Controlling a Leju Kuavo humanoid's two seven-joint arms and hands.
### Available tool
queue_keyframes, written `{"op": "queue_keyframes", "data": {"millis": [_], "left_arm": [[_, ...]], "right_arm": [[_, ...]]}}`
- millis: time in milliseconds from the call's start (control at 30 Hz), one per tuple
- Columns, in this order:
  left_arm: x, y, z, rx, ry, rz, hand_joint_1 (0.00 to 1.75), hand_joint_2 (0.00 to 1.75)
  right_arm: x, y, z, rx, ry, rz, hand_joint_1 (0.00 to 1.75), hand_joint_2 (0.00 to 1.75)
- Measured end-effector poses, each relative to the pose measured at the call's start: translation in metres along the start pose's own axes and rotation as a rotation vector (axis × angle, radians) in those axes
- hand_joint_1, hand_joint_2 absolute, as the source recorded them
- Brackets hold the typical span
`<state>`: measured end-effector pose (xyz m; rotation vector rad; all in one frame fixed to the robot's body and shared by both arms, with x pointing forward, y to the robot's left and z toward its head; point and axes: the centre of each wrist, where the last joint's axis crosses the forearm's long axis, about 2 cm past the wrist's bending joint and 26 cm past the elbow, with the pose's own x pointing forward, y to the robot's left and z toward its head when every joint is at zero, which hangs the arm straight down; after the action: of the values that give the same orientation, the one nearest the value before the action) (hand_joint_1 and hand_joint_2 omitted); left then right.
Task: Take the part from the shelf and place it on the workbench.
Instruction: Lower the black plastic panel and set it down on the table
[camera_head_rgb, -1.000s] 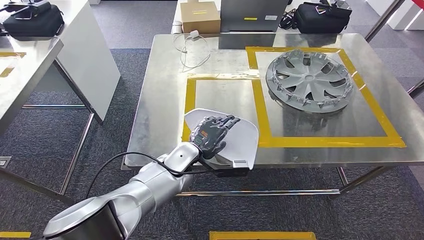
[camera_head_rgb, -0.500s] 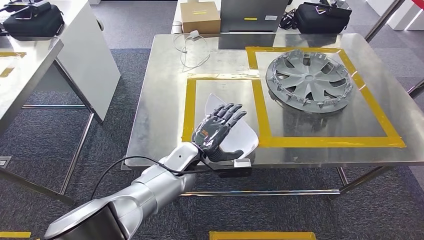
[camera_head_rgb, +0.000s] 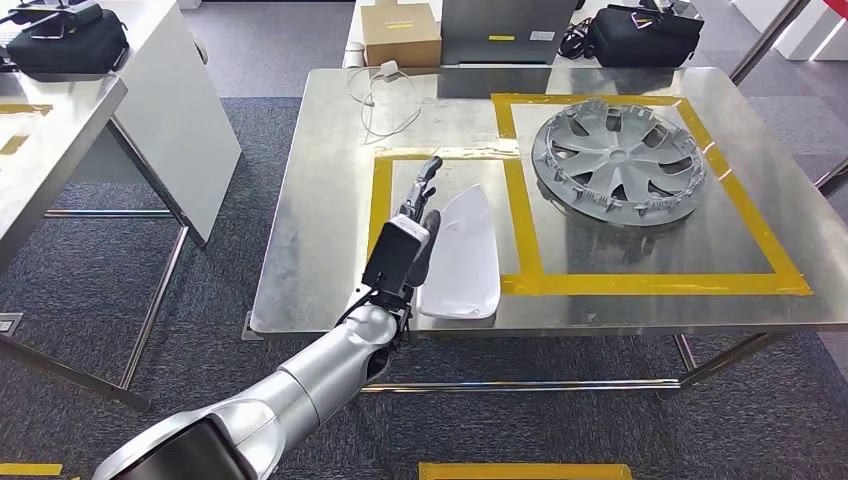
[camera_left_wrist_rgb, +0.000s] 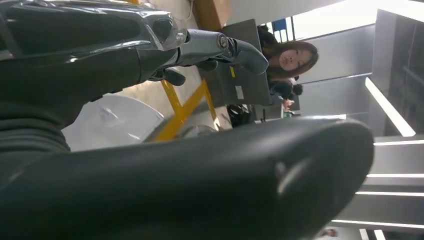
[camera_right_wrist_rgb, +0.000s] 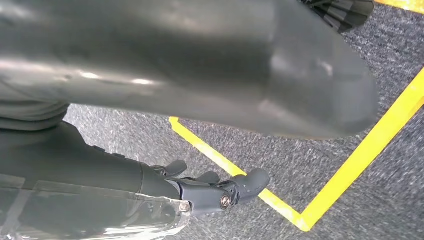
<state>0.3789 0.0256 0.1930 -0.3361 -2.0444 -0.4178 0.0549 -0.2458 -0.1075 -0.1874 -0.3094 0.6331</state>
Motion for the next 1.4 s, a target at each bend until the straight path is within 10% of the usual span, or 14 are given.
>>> {"op": "queue_keyframes", "data": {"millis": [233,800,1400], "left_arm": [[0.027,-0.012,0.007,-0.036,-0.225,0.192,0.00,0.00],[0.077,0.097,0.078,0.486,-0.545,0.131,0.00,0.00],[0.099,0.129,0.140,0.637,-0.609,0.046,0.00,0.00]], "right_arm": [[-0.004,0.001,0.000,0.003,0.021,-0.039,0.00,0.00],[-0.011,-0.004,0.000,-0.001,0.005,0.000,0.00,0.00],[-0.007,-0.005,-0.001,0.008,-0.021,0.023,0.00,0.00]]}}
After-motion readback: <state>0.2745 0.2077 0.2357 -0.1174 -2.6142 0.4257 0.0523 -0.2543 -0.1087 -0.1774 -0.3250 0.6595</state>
